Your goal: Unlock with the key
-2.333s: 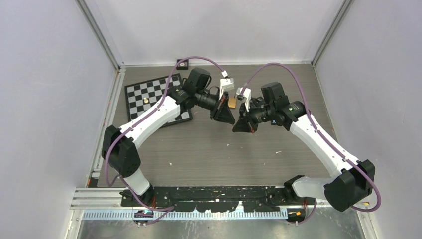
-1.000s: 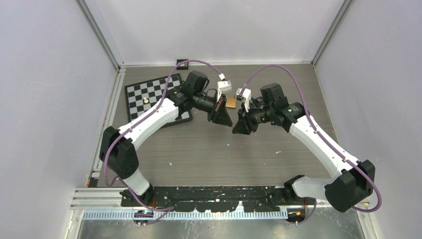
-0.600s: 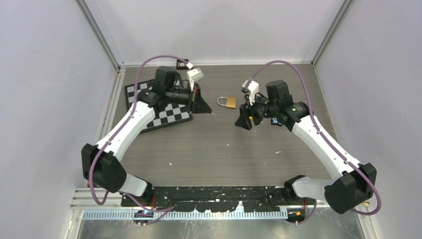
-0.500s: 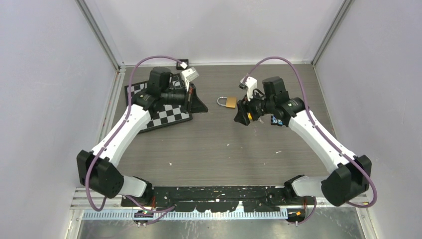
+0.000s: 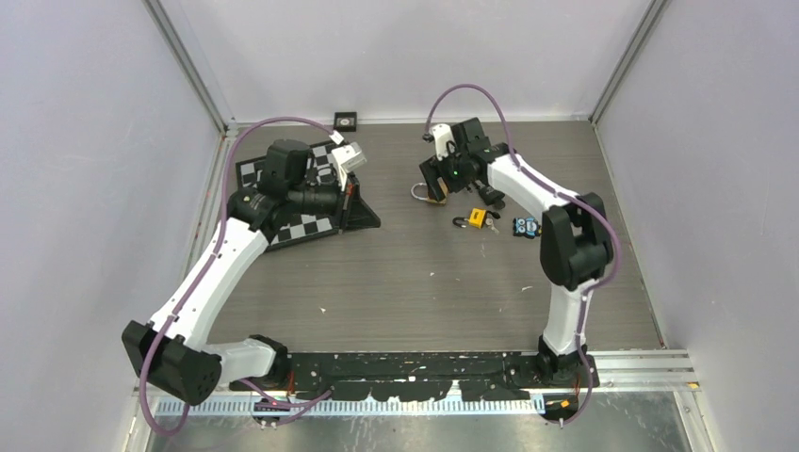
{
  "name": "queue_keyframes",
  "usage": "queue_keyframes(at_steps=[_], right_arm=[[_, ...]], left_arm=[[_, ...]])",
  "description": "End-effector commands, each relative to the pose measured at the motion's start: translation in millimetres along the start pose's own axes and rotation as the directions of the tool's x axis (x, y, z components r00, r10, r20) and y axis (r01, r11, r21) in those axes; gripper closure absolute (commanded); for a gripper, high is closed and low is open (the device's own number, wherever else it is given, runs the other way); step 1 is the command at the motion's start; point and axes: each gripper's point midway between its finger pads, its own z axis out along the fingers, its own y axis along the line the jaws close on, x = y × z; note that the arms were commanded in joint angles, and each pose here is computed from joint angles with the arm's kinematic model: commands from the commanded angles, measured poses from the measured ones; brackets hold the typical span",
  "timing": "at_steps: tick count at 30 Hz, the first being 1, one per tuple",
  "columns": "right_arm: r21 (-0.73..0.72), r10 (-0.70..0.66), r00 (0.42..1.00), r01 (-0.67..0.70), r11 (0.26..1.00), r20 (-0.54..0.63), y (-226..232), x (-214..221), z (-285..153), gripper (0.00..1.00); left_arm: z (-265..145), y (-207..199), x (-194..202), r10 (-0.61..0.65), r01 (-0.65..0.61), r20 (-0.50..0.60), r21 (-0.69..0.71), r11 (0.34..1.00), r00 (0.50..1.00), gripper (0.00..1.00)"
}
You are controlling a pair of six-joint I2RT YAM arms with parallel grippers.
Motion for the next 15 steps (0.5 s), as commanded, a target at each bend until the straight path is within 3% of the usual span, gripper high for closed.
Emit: queue_keyframes(at_steps=[1,7,15], right_arm=[[0.057,-0.01,0.998,0.007,0.998,0.066,-30,-41,14,0.18],[0.025,0.085,0.996,-0.086,0.996,0.014,-57,-38,49,0.13],[-0.033,0.141,0.99,-0.142,0.989,-0.013,-59,-36,77,0.13]], left_arm=[[-11,-6,11,0.04,-0.04,-0.015,-0.019,0.999,0.999,1.0],[-12,-5,13,0.051,-0.051,-0.007,-0.035,0.998,0.999,1.0],[-12,-4,11,0.062,-0.061,0.011,-0.044,0.997,0.998,1.0]])
